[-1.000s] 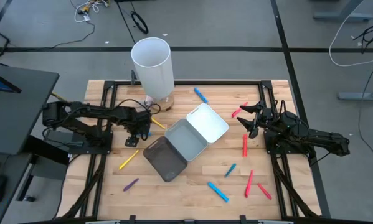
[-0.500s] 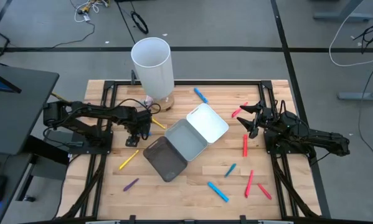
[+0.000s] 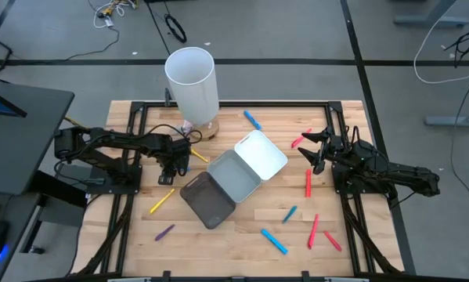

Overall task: Pick & Place Markers
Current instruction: Put the middle blue highlighter into the black bin

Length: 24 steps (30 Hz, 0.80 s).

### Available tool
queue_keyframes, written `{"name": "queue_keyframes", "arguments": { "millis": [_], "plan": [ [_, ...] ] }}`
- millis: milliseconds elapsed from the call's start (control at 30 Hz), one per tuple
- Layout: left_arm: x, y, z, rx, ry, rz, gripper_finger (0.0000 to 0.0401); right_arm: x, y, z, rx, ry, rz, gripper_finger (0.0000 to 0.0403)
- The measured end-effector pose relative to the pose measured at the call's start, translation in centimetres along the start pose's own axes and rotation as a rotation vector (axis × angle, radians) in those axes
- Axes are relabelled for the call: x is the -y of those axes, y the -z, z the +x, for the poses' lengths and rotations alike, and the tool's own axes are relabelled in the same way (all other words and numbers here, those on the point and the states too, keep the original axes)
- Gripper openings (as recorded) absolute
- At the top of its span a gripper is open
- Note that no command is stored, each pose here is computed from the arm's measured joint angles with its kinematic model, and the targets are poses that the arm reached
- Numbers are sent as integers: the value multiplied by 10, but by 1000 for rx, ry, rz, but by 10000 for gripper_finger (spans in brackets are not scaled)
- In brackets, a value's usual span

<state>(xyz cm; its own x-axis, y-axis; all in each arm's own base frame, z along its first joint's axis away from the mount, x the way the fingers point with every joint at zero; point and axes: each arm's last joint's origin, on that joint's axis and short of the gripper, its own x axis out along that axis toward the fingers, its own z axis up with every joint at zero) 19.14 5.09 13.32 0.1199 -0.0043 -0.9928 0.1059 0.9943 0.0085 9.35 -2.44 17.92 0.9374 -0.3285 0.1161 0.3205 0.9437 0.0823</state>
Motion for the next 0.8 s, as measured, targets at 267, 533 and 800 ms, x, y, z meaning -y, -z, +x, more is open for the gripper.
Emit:
{"name": "queue_keyframes", "arguments": {
  "millis": [267, 533, 800],
  "plan": [
    [0, 0, 0, -1, 5, 0, 96, 0, 0, 0, 0, 0, 0, 302],
    [0, 0, 0, -2, 3, -1, 70, 0, 0, 0, 0, 0, 0, 302],
    [1, 3, -6, 17, -10, -22, 69, 0, 0, 0, 0, 0, 0, 302]
  ]
}}
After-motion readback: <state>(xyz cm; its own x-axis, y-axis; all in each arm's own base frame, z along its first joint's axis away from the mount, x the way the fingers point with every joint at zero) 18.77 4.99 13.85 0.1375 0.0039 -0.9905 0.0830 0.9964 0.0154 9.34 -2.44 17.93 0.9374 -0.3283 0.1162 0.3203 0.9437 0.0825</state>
